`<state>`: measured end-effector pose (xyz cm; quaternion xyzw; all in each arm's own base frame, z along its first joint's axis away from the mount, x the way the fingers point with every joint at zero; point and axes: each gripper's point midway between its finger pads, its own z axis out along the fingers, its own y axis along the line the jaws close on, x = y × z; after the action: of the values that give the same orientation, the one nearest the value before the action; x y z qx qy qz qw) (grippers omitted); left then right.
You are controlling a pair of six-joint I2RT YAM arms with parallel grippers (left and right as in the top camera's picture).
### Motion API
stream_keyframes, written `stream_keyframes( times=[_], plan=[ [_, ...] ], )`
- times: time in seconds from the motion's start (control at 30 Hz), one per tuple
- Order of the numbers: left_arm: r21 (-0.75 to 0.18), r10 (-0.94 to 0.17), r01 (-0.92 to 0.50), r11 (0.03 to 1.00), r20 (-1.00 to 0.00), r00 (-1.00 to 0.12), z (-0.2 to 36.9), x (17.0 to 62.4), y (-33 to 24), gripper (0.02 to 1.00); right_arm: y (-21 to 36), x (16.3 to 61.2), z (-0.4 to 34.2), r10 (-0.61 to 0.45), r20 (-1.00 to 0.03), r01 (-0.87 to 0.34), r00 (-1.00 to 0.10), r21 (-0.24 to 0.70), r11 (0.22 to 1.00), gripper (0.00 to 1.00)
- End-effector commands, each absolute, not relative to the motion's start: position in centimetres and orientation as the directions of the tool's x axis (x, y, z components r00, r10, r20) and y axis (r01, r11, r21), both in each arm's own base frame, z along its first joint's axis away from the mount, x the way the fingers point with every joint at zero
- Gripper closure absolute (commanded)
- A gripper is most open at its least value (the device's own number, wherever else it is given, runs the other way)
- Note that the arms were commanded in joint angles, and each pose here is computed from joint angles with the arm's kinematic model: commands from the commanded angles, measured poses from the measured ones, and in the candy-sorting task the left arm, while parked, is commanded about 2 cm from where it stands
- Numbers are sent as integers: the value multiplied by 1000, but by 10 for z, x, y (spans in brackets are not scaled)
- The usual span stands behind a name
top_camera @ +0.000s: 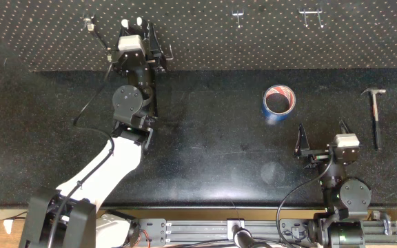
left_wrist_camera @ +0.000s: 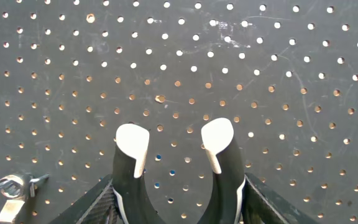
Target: Place Tools Onto Pegboard
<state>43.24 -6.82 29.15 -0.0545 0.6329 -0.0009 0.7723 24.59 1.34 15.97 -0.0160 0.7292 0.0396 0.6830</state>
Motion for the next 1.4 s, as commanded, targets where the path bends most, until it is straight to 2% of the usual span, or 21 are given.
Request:
stream_keyframes(
  times=[0.03, 0.43, 0.5, 0.93, 1.0, 1.03, 1.07, 1.23, 1.4],
  plan=[
    [-93, -92, 8, 996, -968, 231, 305, 433, -79, 989, 13, 246, 159, 24, -998, -79, -65, 29, 996, 25],
    [-95, -103, 63, 993, -983, 151, 272, 445, -94, 989, 13, 246, 159, 24, -998, -79, -65, 29, 996, 25],
    [-108, -116, 64, 992, -986, 124, 261, 449, -95, 991, 13, 246, 159, 24, -998, -79, -65, 29, 996, 25],
    [-48, -43, 49, 998, -994, -106, 197, 453, -97, 974, 13, 246, 159, 24, -998, -79, -65, 29, 996, 25],
    [-46, -41, 40, 998, -993, -109, 196, 453, -95, 555, 13, 246, 159, 24, -998, -79, -65, 29, 996, 25],
    [-46, -42, 36, 998, -994, -104, 197, 453, -94, 207, 13, 246, 159, 24, -998, -79, -65, 29, 996, 25],
    [-49, -46, 32, 998, -995, -93, 201, 453, -93, 40, 13, 246, 159, 24, -998, -79, -65, 29, 996, 27],
    [-60, -60, 0, 998, -997, -52, 231, 443, -78, 23, 13, 246, 159, 24, -998, -79, -65, 29, 996, 25],
    [-54, -41, 54, 997, -975, -218, 225, 417, -50, 20, 13, 246, 159, 24, -998, -79, -65, 29, 996, 25]
  ],
)
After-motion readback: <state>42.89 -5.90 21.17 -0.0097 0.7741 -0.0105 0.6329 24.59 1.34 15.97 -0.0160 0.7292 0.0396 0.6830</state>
